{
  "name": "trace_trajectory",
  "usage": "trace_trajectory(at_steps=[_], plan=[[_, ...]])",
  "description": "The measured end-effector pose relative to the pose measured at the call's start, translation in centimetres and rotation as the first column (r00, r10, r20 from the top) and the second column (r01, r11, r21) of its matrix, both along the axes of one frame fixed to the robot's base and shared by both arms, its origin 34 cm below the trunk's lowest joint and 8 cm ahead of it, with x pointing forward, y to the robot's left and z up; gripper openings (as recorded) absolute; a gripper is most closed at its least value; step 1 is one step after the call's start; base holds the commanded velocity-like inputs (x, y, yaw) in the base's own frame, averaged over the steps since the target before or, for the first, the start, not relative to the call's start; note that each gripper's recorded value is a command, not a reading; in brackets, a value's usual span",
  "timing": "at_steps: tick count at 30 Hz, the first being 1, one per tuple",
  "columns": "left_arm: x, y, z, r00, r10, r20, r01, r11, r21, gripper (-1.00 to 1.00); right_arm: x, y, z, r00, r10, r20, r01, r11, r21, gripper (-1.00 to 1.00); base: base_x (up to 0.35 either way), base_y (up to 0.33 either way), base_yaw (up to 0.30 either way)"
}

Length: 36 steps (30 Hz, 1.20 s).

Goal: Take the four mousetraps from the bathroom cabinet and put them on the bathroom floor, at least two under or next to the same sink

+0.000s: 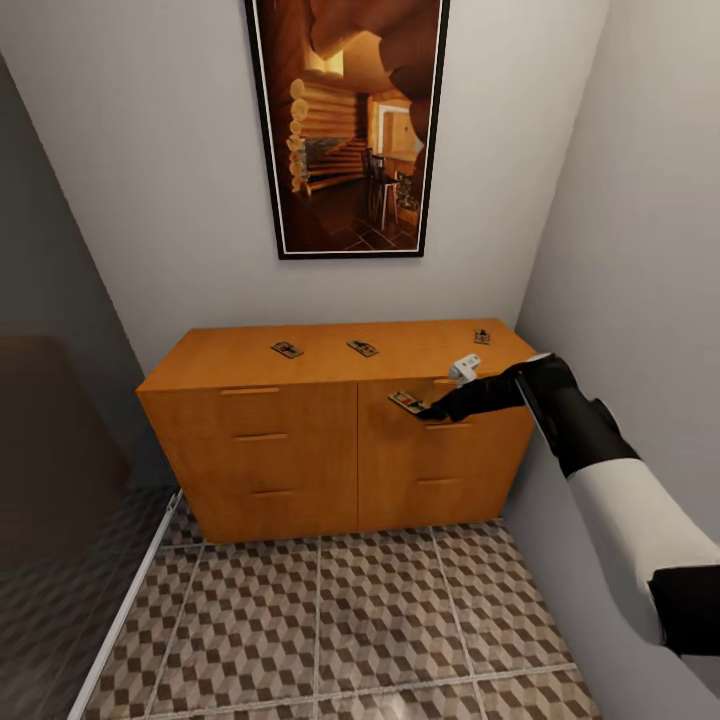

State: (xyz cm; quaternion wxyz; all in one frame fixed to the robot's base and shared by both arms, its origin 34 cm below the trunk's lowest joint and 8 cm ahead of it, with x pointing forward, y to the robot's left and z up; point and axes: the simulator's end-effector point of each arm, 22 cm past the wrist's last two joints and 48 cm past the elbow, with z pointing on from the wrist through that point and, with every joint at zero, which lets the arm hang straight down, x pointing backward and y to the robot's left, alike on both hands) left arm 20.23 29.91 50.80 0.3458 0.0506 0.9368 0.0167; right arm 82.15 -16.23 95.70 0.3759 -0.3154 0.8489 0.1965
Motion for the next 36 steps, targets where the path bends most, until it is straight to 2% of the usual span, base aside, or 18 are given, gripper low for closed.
trace_trajectory(at_steps=[8, 17, 26, 30, 36], plan=[[0.0, 0.0, 0.0, 1.000, 0.000, 0.000, 0.000, 1.000, 0.000, 1.00, -0.2, 0.3, -4.3, 0.998, 0.041, -0.037, -0.041, 0.999, -0.002, -1.00, 0.000, 0.000, 0.000], [0.0, -0.1, 0.0, 1.000, 0.000, 0.000, 0.000, 1.000, -0.001, 1.00, -0.6, 0.8, -9.7, 0.996, 0.053, -0.066, -0.055, 0.998, -0.021, -1.00, 0.000, 0.000, 0.000], [0.0, -0.1, 0.0, 1.000, 0.000, 0.000, 0.000, 1.000, -0.001, 1.00, -2.5, 2.7, -15.1, 0.990, 0.088, -0.111, -0.090, 0.996, -0.013, -1.00, 0.000, 0.000, 0.000], [0.0, -0.1, 0.0, 1.000, 0.000, 0.000, 0.000, 1.000, -0.001, 1.00, -4.2, 3.6, -18.1, 0.983, 0.116, -0.139, -0.118, 0.993, -0.004, -1.00, 0.000, 0.000, 0.000], [0.0, -0.1, 0.0, 1.000, 0.000, 0.000, 0.000, 1.000, -0.001, 1.00, -6.0, 4.2, -20.4, 0.977, 0.147, -0.158, -0.147, 0.989, 0.011, -1.00, 0.000, 0.000, 0.000]])
